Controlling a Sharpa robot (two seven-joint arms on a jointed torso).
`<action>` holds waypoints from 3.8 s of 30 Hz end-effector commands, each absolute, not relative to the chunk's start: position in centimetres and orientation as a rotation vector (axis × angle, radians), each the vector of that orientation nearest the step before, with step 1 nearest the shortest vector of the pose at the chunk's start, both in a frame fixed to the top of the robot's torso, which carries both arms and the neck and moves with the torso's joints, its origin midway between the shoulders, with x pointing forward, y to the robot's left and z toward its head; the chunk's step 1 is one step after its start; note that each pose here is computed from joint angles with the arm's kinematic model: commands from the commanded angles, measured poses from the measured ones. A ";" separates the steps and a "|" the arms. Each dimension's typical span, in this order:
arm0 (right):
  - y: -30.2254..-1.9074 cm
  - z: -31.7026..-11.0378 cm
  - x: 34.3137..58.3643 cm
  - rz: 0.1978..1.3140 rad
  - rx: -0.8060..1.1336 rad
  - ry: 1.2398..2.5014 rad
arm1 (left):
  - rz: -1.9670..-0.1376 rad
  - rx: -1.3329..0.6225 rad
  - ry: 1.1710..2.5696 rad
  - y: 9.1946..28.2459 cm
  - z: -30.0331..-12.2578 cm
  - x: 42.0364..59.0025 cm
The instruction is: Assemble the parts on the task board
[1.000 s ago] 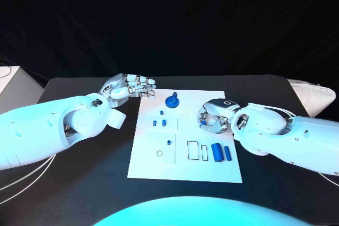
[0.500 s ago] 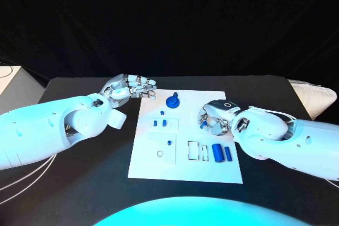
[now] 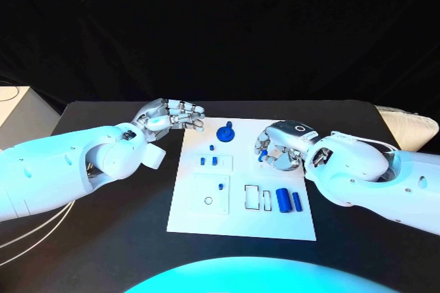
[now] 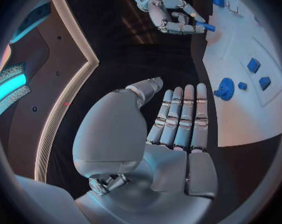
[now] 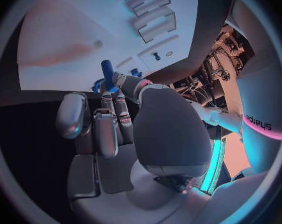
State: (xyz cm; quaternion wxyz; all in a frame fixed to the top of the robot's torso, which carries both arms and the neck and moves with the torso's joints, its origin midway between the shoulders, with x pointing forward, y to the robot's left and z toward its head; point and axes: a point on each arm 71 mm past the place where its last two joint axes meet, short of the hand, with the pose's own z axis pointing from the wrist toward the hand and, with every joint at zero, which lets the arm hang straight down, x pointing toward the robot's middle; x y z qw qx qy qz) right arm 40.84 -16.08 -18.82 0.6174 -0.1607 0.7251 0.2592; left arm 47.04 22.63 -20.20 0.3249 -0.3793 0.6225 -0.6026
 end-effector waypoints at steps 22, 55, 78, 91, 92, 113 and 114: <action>-5.9 -19.8 36.2 0.925 -0.504 1.606 | -1.615 -0.986 1.653 21.8 -20.3 46.9; -4.9 -24.4 35.3 0.929 -0.460 1.685 | -1.617 -0.997 1.657 21.9 -20.4 46.8; -4.5 -25.5 35.2 0.927 -0.460 1.710 | -1.613 -0.999 1.662 22.0 -20.4 46.8; -4.3 -26.1 35.1 0.914 -0.480 1.747 | -1.614 -0.999 1.663 22.0 -20.4 46.8; -4.3 -26.2 35.1 0.916 -0.480 1.747 | -1.613 -0.999 1.663 22.0 -20.4 46.8; -4.7 -25.7 34.9 0.950 -0.413 1.674 | -1.612 -1.000 1.664 22.1 -20.4 46.8; -4.7 -25.7 34.9 0.951 -0.410 1.670 | -1.612 -1.000 1.664 22.1 -20.4 46.8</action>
